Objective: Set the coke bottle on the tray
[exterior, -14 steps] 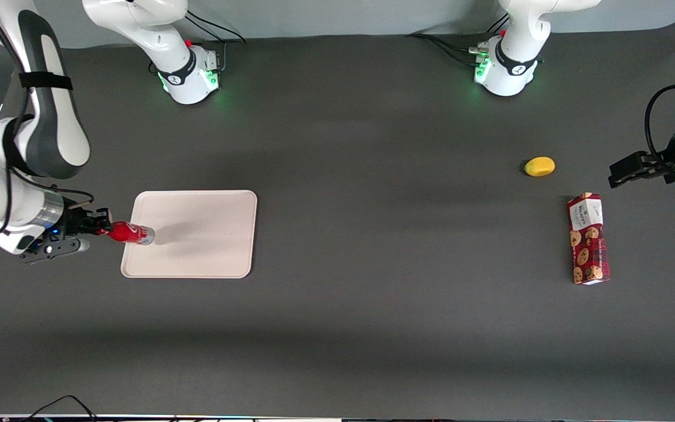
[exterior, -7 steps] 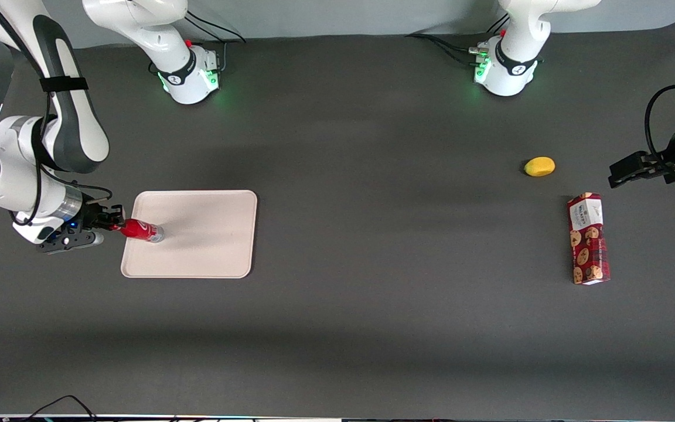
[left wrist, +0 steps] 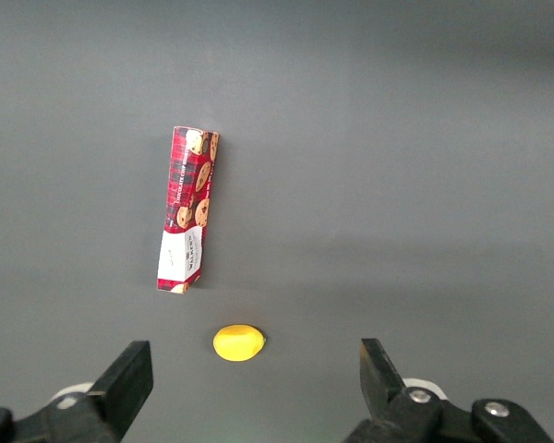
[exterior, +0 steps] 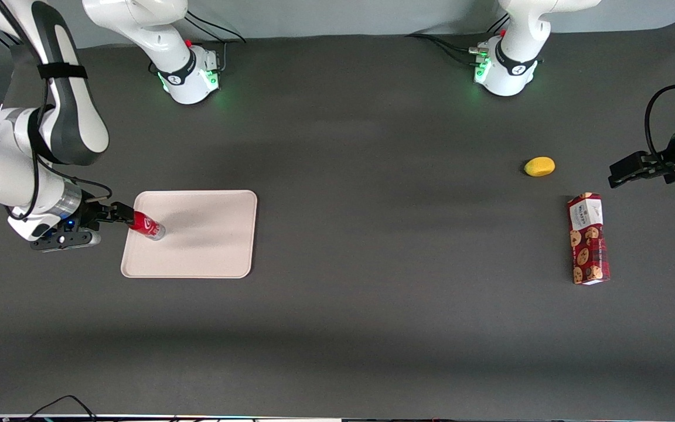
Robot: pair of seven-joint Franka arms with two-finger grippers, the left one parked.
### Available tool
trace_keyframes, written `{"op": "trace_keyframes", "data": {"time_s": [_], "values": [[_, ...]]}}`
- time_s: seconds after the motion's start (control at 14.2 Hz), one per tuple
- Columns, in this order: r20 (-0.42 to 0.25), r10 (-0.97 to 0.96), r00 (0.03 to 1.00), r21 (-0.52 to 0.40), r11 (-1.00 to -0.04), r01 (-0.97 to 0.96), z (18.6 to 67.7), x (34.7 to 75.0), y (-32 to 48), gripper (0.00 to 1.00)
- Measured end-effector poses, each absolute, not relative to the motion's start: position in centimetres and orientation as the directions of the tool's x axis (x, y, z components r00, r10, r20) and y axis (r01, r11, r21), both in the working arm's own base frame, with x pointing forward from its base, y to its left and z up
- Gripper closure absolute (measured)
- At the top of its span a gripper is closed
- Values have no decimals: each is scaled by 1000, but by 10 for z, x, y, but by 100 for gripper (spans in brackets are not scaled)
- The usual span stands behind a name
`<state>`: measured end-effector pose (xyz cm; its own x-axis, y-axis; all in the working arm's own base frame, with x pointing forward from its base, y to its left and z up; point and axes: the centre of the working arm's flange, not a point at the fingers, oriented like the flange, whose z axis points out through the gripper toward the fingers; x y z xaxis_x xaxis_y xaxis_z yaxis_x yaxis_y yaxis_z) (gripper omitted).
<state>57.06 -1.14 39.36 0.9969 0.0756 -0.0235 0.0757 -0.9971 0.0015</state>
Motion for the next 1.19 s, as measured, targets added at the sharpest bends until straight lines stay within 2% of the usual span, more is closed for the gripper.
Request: {"op": "trace_keyframes", "data": {"time_s": [0.28, 0.63, 0.84, 1.19], "values": [[1, 47, 999, -5, -999, 47, 488, 576, 24, 0], [0, 32, 999, -6, -999, 32, 597, 559, 18, 0], [-3, 33, 999, -5, -999, 33, 633, 552, 18, 0], [-27, 26, 999, -4, -1000, 26, 662, 541, 19, 0]]}}
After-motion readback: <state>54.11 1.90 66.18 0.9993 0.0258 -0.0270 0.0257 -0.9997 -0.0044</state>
